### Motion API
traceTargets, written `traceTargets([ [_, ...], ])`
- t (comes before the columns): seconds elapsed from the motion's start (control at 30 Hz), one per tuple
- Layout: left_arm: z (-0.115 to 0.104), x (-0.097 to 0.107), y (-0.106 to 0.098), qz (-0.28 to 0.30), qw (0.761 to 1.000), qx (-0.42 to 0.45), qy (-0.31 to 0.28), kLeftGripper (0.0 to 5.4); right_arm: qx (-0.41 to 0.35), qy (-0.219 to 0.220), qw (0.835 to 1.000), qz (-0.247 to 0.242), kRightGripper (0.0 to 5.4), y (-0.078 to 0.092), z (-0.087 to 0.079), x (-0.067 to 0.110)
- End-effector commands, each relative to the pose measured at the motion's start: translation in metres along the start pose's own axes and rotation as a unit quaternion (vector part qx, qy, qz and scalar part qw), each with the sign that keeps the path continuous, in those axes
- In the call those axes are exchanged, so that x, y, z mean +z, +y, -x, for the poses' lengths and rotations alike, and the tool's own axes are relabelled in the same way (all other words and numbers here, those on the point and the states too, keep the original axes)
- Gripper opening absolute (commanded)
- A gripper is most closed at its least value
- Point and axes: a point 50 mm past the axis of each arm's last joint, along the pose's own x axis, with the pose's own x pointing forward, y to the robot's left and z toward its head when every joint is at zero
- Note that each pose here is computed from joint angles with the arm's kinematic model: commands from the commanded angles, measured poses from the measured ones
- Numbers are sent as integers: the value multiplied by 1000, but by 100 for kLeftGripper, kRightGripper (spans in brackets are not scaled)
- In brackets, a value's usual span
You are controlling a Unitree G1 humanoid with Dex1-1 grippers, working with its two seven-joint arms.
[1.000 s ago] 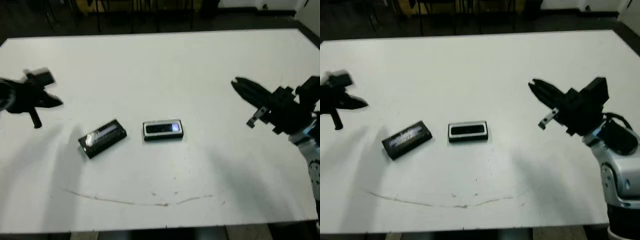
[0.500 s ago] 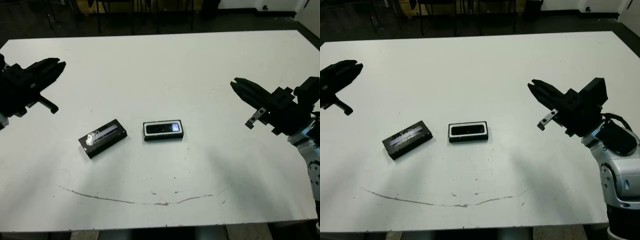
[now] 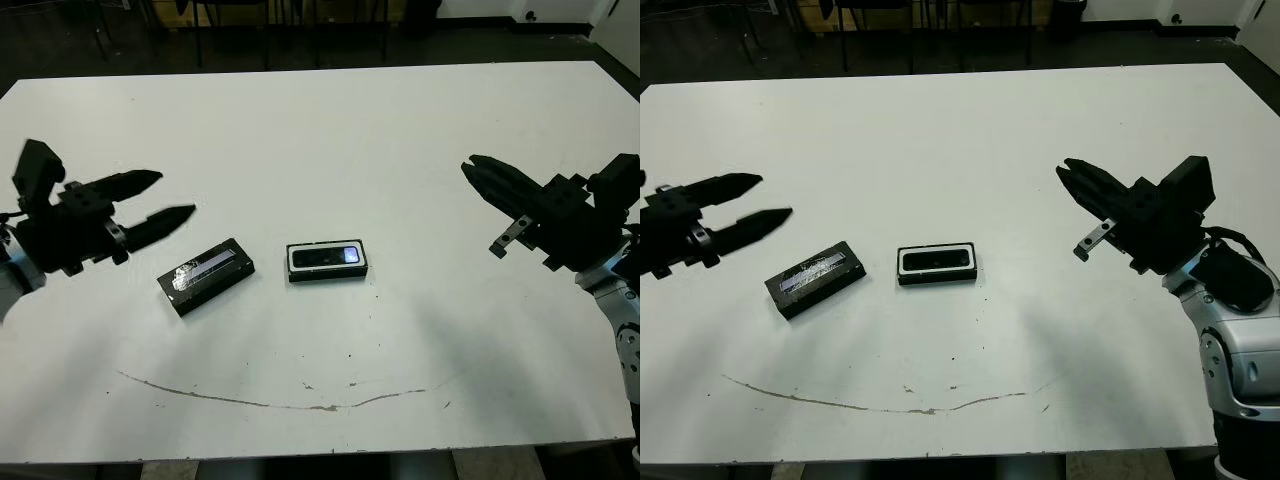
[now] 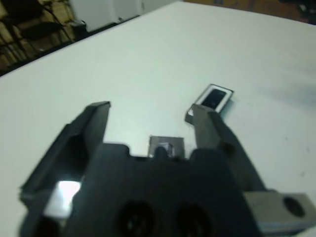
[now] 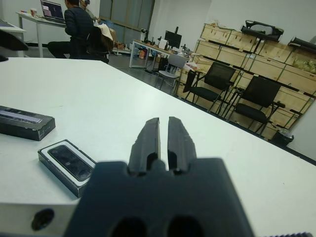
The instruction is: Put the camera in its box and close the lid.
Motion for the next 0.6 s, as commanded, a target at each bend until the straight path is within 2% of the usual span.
traceTargets([
  [0.03,0,-10,-1,4,1000,-16,26,457,0,22,1000,-7,0,2,2,-6],
  [0.2,-3,-18,-6,11,998,-46,36,539,-1,20,1000,-3,0,3,2,-6],
  [0.6,-8,-38,-10,31,993,-82,80,539,-5,30,1000,-1,0,4,2,-7],
])
